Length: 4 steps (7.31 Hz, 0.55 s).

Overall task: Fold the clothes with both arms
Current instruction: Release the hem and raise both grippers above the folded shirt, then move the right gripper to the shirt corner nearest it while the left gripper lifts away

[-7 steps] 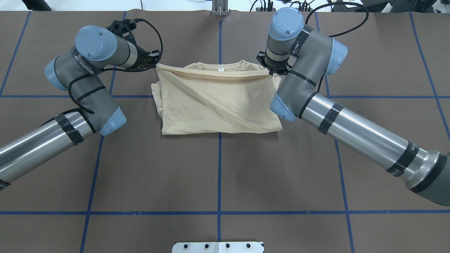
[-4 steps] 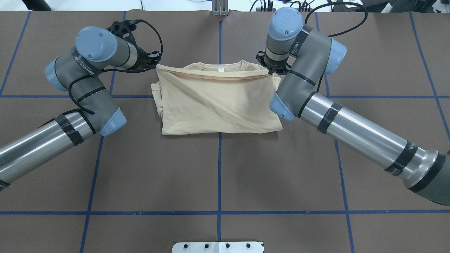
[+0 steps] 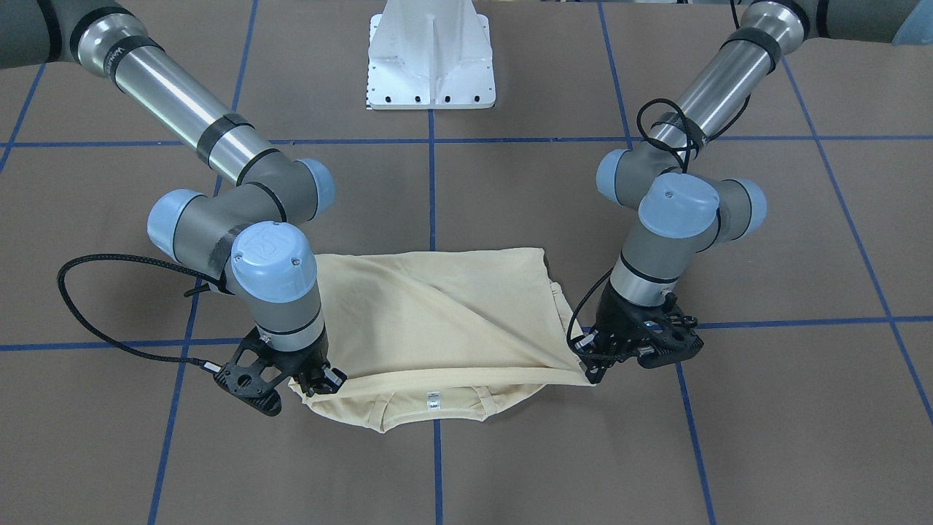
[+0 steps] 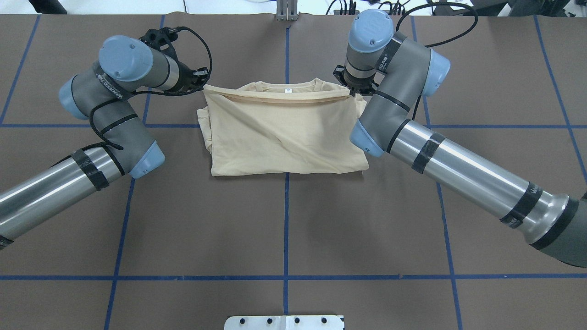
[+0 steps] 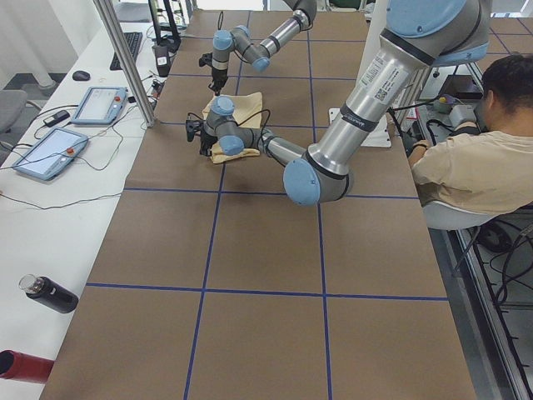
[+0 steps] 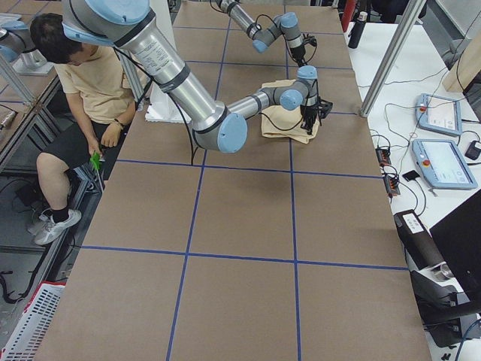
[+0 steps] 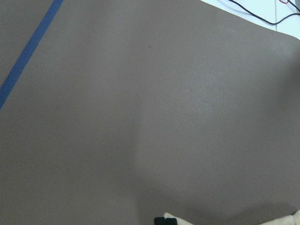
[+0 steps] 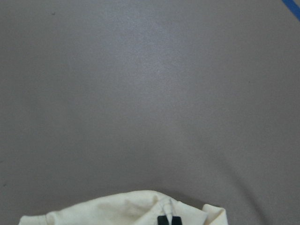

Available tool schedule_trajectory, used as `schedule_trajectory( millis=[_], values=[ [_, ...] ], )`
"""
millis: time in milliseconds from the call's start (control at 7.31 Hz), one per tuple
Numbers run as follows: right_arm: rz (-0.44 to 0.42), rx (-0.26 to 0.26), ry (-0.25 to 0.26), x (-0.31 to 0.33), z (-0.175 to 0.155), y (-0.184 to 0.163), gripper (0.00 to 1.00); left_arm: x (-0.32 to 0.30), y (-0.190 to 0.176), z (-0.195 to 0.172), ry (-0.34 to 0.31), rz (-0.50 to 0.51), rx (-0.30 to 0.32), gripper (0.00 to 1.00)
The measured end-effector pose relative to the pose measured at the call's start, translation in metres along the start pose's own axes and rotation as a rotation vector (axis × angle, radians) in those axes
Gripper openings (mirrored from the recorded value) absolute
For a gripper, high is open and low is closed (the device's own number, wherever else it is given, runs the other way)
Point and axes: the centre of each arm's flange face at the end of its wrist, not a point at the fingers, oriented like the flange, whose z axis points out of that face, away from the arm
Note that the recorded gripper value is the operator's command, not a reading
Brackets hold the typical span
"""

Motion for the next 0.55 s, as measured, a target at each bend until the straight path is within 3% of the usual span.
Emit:
schedule_trajectory(
  millis=[274,411,548],
  values=[
    [0.003,0.001,0.004,-0.0082,0.0034,-0.0018,0.0,-0.001,0.0,0.001,-0.002,0.0,0.0,0.33],
    [0.003,0.002,0.006,-0.0082,0.0049,-0.0025,0.0,-0.002,-0.0002,0.002,-0.003,-0.001,0.0,0.45],
    [0.002,0.003,0.009,-0.0079,0.0061,-0.0027,0.0,-0.0031,-0.0002,0.0032,-0.002,-0.001,0.001,0.47]
  ],
)
